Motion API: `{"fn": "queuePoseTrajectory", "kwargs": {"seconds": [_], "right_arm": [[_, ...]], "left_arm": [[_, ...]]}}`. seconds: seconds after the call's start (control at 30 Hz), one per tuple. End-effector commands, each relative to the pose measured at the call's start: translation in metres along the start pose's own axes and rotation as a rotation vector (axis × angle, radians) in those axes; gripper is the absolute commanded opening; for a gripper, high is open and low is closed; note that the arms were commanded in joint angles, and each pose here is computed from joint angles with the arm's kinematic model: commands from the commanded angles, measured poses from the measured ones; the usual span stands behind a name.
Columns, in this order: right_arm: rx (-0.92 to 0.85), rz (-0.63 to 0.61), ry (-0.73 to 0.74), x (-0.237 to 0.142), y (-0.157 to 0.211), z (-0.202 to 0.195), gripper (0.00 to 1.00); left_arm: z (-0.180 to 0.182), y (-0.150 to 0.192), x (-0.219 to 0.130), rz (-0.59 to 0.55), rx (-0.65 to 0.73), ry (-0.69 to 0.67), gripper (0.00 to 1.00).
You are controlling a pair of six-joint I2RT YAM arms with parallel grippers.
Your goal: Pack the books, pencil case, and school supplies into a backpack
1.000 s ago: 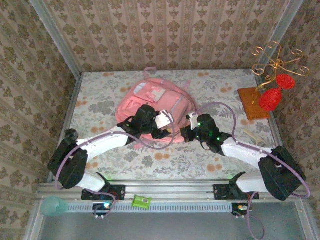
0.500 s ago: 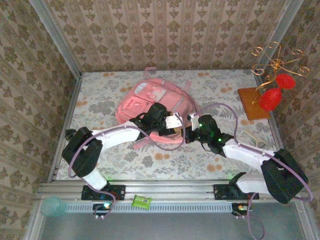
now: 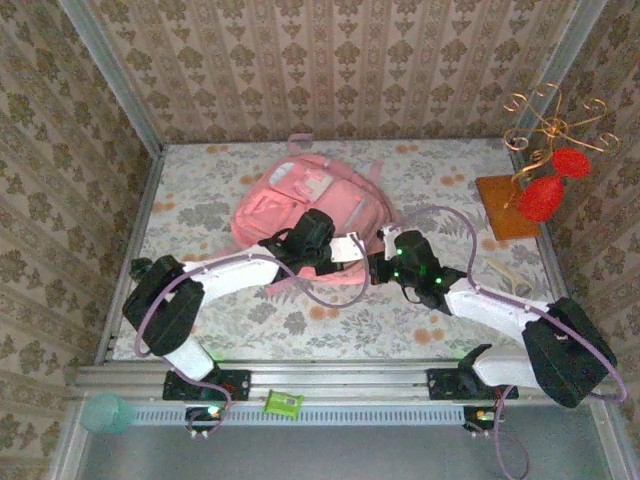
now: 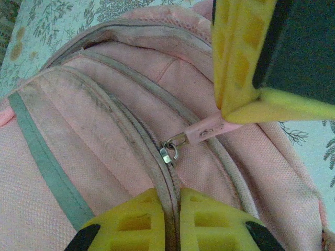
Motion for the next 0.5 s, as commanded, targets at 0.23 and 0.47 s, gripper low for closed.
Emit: {"fn": "queuePoseTrajectory", "kwargs": {"seconds": [0.23,0.47], "right_arm": [[-0.046,0.019,0.162,-0.003,-0.01,-0.02,0.0],[-0.121,0.051,-0.168,-0.011,-0.006,0.031,0.15]], "left_arm": [[-0.012,0.014,-0.03,-0.092,-0.028,0.053,0.0],[-0.012,0.014,-0.033,-0.109,-0.031,0.049,0.0]]}}
Point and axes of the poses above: each hand's point on the last joint's axis, 136 mm out from that joint toward the fingers, its own x axis out along the fingers, its own z axis along the line the jaws close on, y = z × x, the point moved 2 cm from there along -x, back along the fingers, and after that the axes turned 4 degrees about x, right-handed, at the moved point
